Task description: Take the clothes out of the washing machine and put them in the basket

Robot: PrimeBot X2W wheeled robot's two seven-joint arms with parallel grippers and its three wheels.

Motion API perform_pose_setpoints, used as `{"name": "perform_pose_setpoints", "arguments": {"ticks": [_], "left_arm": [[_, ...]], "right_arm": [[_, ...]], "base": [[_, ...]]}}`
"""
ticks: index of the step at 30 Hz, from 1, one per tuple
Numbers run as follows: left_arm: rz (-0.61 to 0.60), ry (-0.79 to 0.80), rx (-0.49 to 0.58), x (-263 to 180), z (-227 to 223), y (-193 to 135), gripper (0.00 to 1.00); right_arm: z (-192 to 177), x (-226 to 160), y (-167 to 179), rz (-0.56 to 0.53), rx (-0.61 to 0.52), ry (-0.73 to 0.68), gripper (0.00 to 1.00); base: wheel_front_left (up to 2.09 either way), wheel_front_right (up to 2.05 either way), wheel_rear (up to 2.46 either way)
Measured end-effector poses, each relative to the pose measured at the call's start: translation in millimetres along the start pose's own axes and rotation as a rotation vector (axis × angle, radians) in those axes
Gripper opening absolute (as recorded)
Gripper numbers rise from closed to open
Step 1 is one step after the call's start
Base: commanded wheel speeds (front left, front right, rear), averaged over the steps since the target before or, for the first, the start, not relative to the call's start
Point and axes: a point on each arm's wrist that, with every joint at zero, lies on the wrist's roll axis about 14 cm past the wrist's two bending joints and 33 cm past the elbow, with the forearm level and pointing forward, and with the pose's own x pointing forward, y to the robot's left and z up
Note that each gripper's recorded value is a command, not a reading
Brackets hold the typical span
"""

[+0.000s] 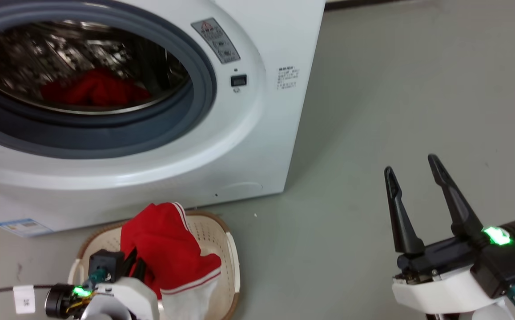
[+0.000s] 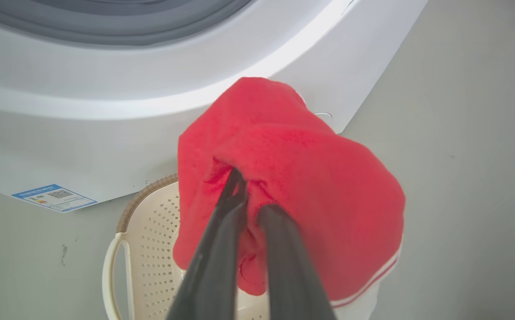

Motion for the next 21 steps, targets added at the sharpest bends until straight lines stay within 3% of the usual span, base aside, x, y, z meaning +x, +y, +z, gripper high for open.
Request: {"name": "perform_pose_setpoints", "arguments": {"ticks": [21], "left_arm": [[-0.063,0.536,-0.005,76,-165,13,0.00]], "right_arm": [[-89,50,-30,-0.049,-0.002,0.161,1.00]], "base": [[0.00,0.00,0.00]]}}
